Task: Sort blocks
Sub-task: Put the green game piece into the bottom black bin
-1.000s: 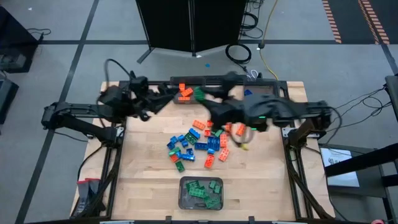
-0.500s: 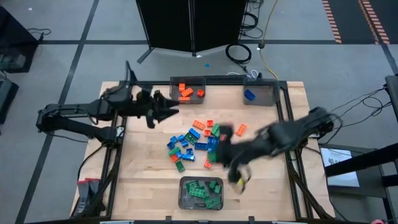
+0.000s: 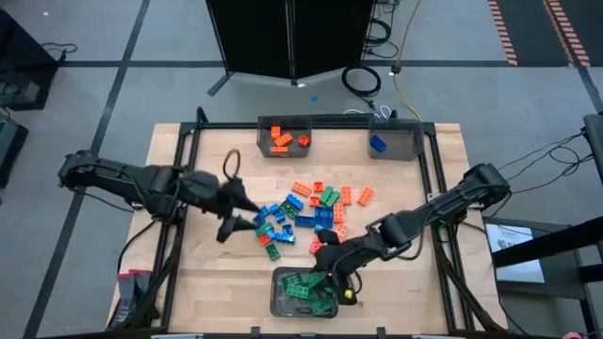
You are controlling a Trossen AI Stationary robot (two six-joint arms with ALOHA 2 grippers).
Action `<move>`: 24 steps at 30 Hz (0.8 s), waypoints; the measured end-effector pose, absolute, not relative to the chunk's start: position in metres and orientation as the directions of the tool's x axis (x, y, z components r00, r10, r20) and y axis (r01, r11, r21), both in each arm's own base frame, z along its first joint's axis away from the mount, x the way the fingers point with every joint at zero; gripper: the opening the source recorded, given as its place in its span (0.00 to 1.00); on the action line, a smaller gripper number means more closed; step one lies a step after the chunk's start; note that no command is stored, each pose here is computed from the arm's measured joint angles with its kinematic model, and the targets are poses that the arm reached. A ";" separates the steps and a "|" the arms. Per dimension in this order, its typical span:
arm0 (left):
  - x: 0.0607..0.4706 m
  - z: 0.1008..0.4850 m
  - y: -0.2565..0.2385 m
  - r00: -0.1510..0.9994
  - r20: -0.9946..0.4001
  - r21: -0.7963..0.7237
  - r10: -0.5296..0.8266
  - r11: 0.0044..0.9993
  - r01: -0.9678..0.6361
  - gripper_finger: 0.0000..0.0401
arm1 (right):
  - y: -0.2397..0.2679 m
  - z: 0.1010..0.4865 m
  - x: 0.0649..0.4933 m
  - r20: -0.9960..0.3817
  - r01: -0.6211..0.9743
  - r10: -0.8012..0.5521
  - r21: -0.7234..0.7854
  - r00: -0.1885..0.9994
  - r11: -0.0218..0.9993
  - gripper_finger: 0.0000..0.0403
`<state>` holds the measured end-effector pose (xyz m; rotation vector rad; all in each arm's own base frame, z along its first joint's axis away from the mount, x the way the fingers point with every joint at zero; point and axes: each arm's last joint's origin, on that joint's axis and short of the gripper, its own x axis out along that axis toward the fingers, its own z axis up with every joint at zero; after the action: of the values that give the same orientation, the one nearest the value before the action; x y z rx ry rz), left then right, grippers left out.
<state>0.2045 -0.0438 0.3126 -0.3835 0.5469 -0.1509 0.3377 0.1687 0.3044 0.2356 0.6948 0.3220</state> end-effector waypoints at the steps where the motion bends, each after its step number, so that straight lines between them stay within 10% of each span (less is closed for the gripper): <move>1: 0.204 0.307 -0.048 0.837 -0.492 -0.385 -0.240 0.922 0.038 0.62 | 0.168 0.295 0.337 -0.608 -0.188 0.359 0.328 0.708 0.926 0.30; 13: 0.214 0.238 -0.087 0.729 -0.654 -0.259 -0.201 0.965 0.033 0.62 | 0.171 0.255 0.345 -0.634 -0.124 0.343 0.364 0.693 0.923 0.31; 24: 0.234 0.199 -0.111 0.679 -0.721 0.022 -0.141 0.974 0.226 0.62 | 0.173 0.230 0.354 -0.692 -0.113 0.320 0.329 0.647 0.938 0.72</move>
<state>0.2343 -0.1108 0.1986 0.1126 0.7991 -0.2061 0.3535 0.1732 0.2299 0.2673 0.8332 0.2496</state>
